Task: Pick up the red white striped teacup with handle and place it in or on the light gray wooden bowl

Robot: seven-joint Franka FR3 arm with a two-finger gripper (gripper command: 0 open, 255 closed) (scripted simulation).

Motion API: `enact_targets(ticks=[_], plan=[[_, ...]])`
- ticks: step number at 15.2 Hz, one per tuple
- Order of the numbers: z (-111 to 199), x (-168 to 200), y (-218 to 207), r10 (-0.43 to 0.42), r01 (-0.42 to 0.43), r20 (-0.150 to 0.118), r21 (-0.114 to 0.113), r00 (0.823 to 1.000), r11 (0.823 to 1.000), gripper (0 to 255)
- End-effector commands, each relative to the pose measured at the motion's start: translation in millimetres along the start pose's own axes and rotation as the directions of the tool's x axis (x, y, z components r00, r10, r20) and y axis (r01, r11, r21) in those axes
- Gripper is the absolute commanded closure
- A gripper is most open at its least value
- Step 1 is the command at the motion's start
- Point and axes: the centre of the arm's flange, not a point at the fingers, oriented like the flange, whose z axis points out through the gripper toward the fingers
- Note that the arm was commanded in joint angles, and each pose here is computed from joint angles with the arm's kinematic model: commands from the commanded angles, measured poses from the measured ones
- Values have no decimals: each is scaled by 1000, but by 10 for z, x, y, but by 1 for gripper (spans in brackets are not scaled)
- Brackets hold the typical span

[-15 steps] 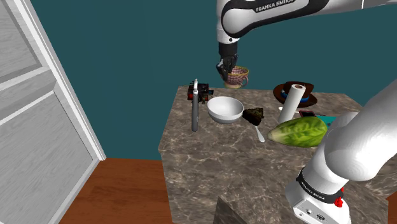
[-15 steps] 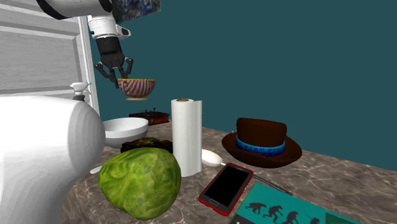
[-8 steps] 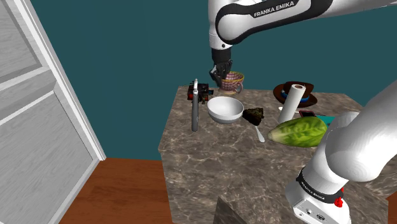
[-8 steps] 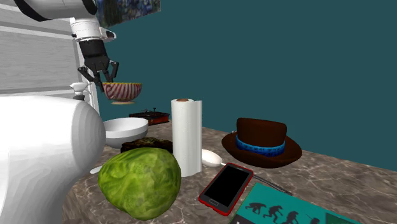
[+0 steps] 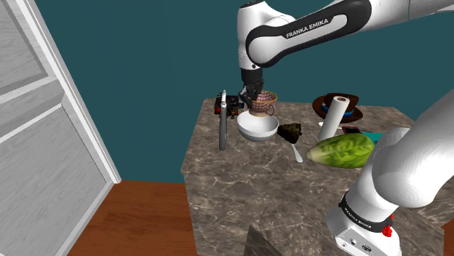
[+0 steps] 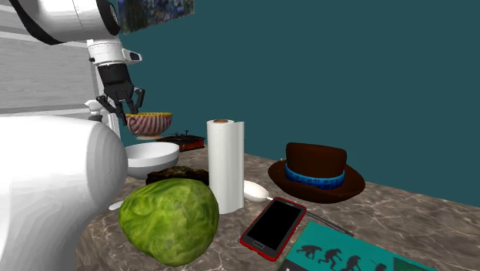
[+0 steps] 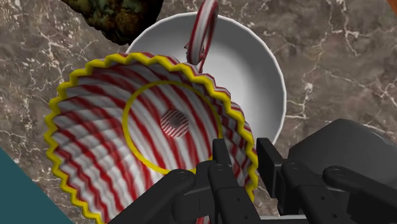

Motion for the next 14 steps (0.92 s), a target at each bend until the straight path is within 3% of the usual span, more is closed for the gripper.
enact_targets(ticks=[1, 6, 14], plan=[[106, -3, -22, 0, 0, -1, 0, 1000, 1000, 255], [360, -2, -70, 0, 0, -1, 0, 1000, 1000, 255], [360, -2, -70, 0, 0, -1, 0, 1000, 1000, 255]])
